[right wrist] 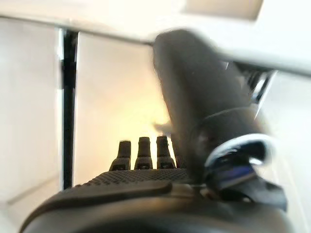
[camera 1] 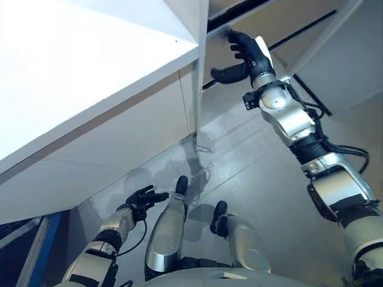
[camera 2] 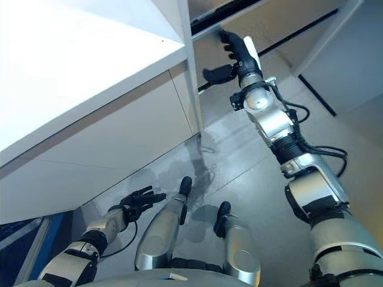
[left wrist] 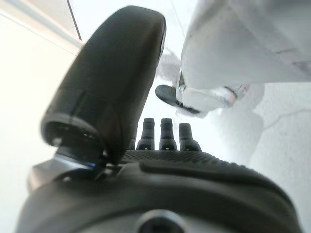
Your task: Put drinks into fridge and close the fridge
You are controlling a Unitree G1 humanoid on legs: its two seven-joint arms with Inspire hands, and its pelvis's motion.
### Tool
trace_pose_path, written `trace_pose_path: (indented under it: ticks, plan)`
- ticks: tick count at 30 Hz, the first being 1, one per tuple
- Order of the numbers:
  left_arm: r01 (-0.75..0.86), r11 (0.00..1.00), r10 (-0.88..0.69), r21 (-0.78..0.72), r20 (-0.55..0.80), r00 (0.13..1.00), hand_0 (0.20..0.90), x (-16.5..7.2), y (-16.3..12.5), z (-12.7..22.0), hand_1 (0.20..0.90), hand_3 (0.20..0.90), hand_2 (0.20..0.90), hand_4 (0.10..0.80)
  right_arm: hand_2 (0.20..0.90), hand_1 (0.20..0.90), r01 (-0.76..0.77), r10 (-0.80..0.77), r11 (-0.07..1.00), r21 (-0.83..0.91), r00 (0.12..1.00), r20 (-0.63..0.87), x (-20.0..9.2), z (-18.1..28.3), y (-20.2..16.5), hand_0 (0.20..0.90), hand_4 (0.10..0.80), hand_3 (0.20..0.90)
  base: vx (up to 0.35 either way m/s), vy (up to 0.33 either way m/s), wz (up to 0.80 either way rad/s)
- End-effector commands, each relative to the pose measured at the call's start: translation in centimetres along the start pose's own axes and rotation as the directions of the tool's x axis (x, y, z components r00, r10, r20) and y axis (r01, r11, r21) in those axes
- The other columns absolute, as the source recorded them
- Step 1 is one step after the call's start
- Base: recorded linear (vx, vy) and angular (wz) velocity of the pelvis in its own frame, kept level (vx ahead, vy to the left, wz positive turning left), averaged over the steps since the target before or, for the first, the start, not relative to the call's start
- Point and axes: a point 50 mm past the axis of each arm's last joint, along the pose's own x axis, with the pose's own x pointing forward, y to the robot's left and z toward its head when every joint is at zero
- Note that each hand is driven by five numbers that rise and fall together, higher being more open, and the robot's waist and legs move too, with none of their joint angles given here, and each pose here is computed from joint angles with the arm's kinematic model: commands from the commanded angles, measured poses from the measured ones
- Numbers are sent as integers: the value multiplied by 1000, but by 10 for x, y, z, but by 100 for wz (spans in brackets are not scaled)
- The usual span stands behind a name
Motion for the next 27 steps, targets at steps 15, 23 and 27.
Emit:
trace_pose_path:
  ticks: [15, 23, 27]
  plan:
    - [-163, 982, 141, -94, -210, 968, 900, -35, 41, -111, 900, 900, 900, 800, 900, 900, 65, -62, 958, 278, 998, -19, -98, -97, -6, 900, 800, 900, 2, 59, -7]
    - [-230, 969, 202, -89, -251, 947, 900, -50, 65, -130, 900, 900, 900, 800, 900, 900, 167, 46, 958, 232, 710, -702, -251, -246, 23, 900, 800, 900, -49, -32, -33]
    - [-198, 978, 175, -62, -268, 947, 900, -50, 69, -132, 900, 900, 900, 800, 900, 900, 165, 99, 967, 192, 455, -885, -328, -288, 39, 900, 800, 900, -47, -39, -14]
